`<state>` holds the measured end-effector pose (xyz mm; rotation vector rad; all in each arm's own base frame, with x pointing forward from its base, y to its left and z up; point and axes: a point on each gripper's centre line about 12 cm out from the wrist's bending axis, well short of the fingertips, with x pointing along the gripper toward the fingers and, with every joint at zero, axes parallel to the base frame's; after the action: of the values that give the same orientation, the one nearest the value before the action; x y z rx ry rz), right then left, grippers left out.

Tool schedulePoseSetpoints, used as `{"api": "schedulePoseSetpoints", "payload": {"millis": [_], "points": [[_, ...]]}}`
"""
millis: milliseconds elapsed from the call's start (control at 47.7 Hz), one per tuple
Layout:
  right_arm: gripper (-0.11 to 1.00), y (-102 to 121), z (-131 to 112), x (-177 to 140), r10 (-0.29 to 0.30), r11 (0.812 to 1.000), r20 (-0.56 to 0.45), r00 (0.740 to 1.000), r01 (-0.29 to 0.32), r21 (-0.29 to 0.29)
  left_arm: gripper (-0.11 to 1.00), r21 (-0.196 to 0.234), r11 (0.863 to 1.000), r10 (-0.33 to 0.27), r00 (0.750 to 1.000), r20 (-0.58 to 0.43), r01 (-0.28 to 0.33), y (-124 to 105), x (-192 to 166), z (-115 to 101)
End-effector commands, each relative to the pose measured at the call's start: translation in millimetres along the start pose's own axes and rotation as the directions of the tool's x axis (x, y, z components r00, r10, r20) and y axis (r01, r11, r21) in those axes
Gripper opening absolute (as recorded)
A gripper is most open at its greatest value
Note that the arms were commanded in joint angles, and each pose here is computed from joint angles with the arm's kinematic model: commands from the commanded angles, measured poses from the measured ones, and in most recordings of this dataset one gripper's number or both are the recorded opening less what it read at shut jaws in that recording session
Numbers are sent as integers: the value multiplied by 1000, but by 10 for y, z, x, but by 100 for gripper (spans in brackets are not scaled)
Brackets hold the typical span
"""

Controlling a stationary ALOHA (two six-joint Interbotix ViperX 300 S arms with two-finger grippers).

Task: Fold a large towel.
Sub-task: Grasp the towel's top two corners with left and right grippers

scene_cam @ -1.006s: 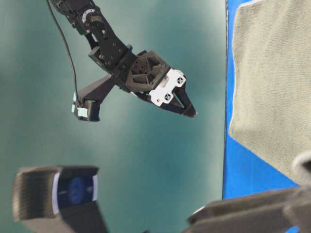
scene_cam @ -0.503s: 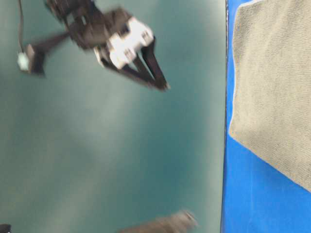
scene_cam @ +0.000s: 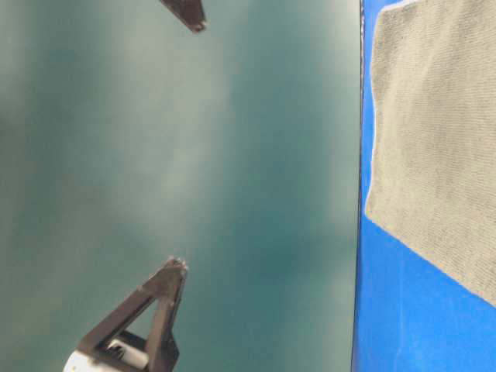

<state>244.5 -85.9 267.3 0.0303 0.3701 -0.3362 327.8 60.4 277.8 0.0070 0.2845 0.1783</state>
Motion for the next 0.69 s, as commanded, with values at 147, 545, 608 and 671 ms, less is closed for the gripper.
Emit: {"api": "schedulePoseSetpoints", "payload": {"millis": [147,545,608,671], "points": [[64,-387,-124,307,-118,990,-86,989,124,71,84,-15,986,165,986,-20,-165,612,171,-16],[64,-1086,-839,1088,-221,951,-396,891,287,114,83,-44,943,314,925,-213,-330,1533,947,-709],[64,-1121,-955,1151,-218,949,-428,877,293,117,83,-48,941,315,916,-247,-336,1616,1115,-872],[64,-1147,-1054,1194,-216,947,-453,865,298,119,83,-50,939,315,910,-268,-340,1675,1233,-986]]}}
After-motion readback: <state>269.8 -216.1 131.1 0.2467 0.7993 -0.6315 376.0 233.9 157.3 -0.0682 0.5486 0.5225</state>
